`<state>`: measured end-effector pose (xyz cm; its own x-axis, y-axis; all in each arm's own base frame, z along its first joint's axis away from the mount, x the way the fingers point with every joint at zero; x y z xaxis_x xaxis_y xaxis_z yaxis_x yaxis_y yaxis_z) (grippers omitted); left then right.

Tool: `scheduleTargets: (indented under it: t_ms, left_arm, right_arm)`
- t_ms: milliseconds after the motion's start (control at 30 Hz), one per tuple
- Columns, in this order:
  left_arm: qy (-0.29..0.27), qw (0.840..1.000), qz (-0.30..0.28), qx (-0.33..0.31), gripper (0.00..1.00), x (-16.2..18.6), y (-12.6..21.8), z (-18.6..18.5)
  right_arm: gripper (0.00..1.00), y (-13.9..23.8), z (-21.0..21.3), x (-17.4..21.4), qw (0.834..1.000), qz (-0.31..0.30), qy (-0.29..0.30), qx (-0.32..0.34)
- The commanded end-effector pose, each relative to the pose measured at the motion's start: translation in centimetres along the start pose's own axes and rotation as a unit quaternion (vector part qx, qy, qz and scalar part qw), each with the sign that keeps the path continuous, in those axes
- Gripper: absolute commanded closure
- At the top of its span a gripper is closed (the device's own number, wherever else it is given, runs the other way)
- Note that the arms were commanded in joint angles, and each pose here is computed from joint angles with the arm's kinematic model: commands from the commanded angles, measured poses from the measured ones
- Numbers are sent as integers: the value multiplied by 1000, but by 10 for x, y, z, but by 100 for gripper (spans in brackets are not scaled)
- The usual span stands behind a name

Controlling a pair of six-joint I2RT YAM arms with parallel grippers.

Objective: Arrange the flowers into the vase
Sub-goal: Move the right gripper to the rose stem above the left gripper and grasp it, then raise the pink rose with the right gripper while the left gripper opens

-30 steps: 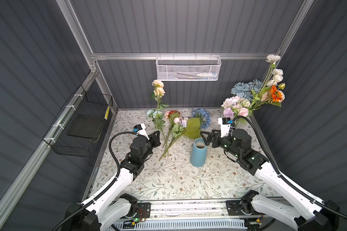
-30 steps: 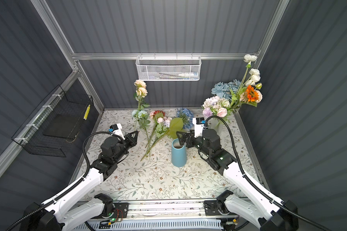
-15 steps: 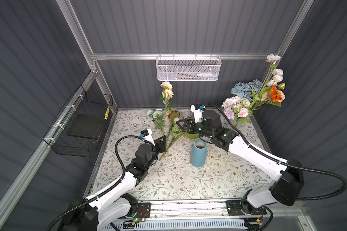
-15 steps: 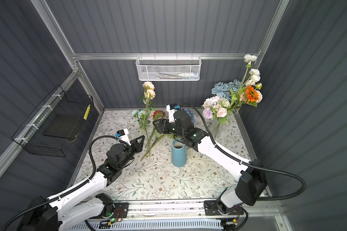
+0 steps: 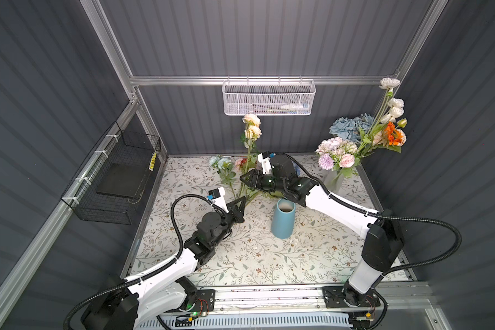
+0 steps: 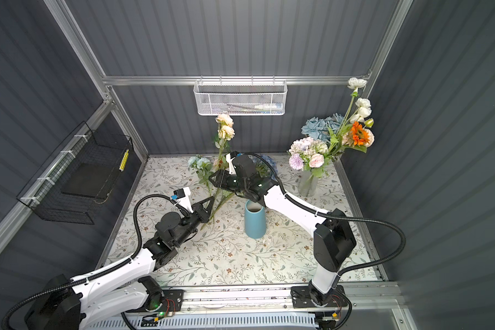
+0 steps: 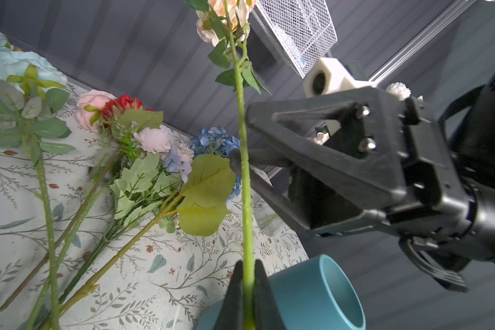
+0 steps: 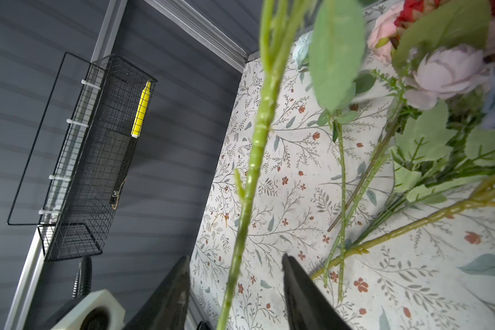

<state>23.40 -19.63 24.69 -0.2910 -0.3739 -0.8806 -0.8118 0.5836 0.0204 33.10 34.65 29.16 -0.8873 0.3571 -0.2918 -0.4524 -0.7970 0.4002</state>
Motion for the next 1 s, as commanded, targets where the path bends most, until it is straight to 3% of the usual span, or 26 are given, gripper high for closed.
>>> scheduleTargets:
  t_ms: [0,400,500,533,633,667,967]
  left_arm:
    - [-21,999,-29,14,100,-7,0,-8]
    - [-22,999,-20,14,100,-4,-4,-15]
    - [-14,1000,-12,-1,98,-4,-5,-12]
    - [-13,1000,-9,-6,83,-3,-5,-11]
    - [2,1000,-5,-20,18,-3,-7,-9]
    - [2,1000,4,-26,1,-3,-9,-9]
    - [24,999,13,-34,1,-17,-11,-5]
  right_arm:
    - [55,1,11,-1,1000,2,-6,-20]
    - [97,3,9,-1,1000,0,-6,-21]
    - [100,5,7,-1,1000,-5,-6,-21]
    - [100,6,7,-2,1000,-7,-5,-22]
    - [100,9,6,-1,1000,-10,1,-17]
    - [100,10,5,-1,1000,-13,5,-15]
    - [100,46,3,-10,993,-85,75,31]
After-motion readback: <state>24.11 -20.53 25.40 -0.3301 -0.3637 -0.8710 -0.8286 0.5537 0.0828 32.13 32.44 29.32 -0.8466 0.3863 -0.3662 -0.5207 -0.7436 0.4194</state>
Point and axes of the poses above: each gripper's point midway between its finger pads, its own y axis back along the fingers, its own z axis along the line the jaws close on, x = y × z, the point moved 6 cm from there along y, back along the fingers, and after that the axes turned 15 degrees about -y, right-handed, at the moved point
